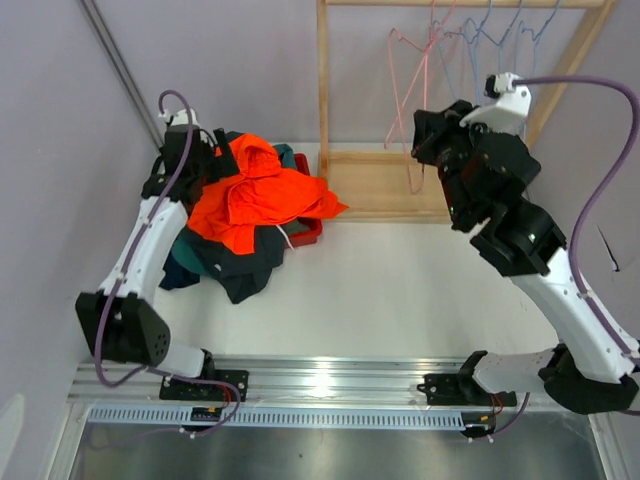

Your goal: Remove the shorts from the hanger

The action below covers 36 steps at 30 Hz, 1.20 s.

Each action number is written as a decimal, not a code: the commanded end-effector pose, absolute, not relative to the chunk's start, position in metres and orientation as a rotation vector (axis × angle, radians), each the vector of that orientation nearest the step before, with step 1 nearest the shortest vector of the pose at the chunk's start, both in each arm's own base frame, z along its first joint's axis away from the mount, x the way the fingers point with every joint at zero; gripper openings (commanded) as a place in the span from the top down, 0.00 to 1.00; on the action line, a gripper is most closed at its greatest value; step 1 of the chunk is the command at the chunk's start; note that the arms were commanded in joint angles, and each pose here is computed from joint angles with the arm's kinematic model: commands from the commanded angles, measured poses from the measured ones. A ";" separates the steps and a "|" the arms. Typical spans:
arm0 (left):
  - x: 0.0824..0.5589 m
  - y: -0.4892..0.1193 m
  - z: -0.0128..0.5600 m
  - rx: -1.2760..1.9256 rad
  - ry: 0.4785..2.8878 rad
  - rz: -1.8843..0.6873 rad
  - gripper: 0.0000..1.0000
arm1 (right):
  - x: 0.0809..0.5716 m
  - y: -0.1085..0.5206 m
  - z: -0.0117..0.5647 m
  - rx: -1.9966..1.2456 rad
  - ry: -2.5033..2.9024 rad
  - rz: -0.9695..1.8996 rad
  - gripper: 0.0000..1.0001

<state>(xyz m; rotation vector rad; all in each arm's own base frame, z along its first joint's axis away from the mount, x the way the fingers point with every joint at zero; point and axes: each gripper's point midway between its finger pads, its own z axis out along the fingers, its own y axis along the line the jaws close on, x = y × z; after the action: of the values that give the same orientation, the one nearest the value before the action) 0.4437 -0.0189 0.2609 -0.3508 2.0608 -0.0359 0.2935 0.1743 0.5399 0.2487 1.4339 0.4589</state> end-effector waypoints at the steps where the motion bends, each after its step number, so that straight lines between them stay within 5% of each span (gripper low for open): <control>1: 0.414 -0.028 0.338 -0.315 1.830 -0.172 0.01 | 0.316 0.185 0.556 0.199 1.416 0.547 1.00; 16: 0.360 -0.038 0.336 -0.197 1.721 -0.249 0.01 | 0.441 0.221 0.524 0.189 1.489 0.466 1.00; 28: 0.358 -0.038 0.334 -0.195 1.728 -0.243 0.01 | 0.448 0.213 0.501 0.223 1.534 0.434 1.00; 30: 0.357 -0.039 0.337 -0.187 1.719 -0.248 0.01 | 0.431 0.204 0.501 0.241 1.524 0.444 0.81; 33: 0.353 -0.038 0.338 -0.178 1.721 -0.236 0.01 | 0.402 0.187 0.505 0.258 1.490 0.444 0.15; 36: 0.345 -0.038 0.358 -0.175 1.693 -0.245 0.01 | 0.369 0.170 0.507 0.270 1.471 0.437 0.01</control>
<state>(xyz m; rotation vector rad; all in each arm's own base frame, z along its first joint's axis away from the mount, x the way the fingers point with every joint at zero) 0.3555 -0.0369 0.3236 -0.2080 1.7701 -0.2339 0.4162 0.2006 0.4450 0.2015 1.6498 0.3695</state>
